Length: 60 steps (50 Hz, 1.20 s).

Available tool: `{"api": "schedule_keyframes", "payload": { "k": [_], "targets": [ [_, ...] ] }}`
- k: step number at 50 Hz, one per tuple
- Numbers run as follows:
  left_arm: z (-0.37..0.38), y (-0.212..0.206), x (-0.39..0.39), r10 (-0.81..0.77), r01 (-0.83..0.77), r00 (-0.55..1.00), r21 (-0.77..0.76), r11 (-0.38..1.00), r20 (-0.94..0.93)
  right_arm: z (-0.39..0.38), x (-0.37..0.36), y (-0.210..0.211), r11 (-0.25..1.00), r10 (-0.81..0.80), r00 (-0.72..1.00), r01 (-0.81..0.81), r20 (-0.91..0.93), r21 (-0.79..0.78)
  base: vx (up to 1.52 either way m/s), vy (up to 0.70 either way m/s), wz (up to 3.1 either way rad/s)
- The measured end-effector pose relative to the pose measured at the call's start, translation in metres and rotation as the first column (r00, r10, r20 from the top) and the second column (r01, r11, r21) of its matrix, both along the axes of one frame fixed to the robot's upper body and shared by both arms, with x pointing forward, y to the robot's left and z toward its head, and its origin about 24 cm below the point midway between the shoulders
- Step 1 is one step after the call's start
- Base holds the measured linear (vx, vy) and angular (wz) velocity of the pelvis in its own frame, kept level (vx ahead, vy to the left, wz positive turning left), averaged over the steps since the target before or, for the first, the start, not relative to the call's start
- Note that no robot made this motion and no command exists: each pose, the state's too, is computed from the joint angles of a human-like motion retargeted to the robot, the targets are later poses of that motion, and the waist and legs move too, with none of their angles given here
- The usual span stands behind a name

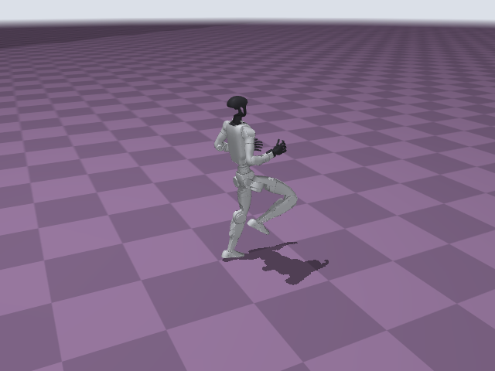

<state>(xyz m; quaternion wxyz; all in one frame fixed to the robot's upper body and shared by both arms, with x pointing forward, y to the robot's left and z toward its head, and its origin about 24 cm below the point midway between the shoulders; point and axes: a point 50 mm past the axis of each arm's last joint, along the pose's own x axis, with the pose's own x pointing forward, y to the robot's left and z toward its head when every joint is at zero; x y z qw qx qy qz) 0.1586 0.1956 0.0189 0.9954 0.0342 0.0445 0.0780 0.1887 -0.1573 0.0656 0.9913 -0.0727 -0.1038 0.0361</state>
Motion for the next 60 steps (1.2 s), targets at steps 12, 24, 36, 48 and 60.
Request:
{"api": "schedule_keyframes", "payload": {
  "k": [12, 24, 36, 48, 60],
  "targets": [
    [0.214, -0.071, 0.045, -0.053, 0.318, 0.434, -0.097, 0.943, 0.899, 0.021, -0.077, -0.051, 0.999, 0.007, 0.984, 0.0, -0.18, 0.041, 0.08, 0.02, 0.56],
    [0.054, 0.014, 0.017, 0.116, -0.082, 0.955, -0.132, 0.988, 0.274, 0.043, 0.059, -0.038, 0.985, -0.16, 0.971, 0.145, 0.175, 0.095, -0.05, -0.06, -0.92],
    [0.016, 0.021, -0.071, 0.021, -0.034, 0.982, -0.065, 0.997, -0.189, 0.107, -0.014, 0.006, 0.933, 0.061, 0.908, -0.199, 0.414, 0.301, 0.22, 0.04, -0.1],
    [0.141, -0.09, 0.106, -0.334, 0.262, 0.726, 0.207, 0.943, 0.601, 0.019, -0.018, -0.009, 0.958, 0.031, 1.0, -0.029, -0.003, 0.285, -0.02, 0.03, 0.12],
    [0.166, -0.076, 0.043, -0.093, 0.459, 0.668, -0.309, 0.833, 0.739, -0.046, -0.034, -0.035, 0.998, -0.05, 0.944, 0.034, -0.326, -0.053, 0.17, -0.1, 0.48]
  ]
}}
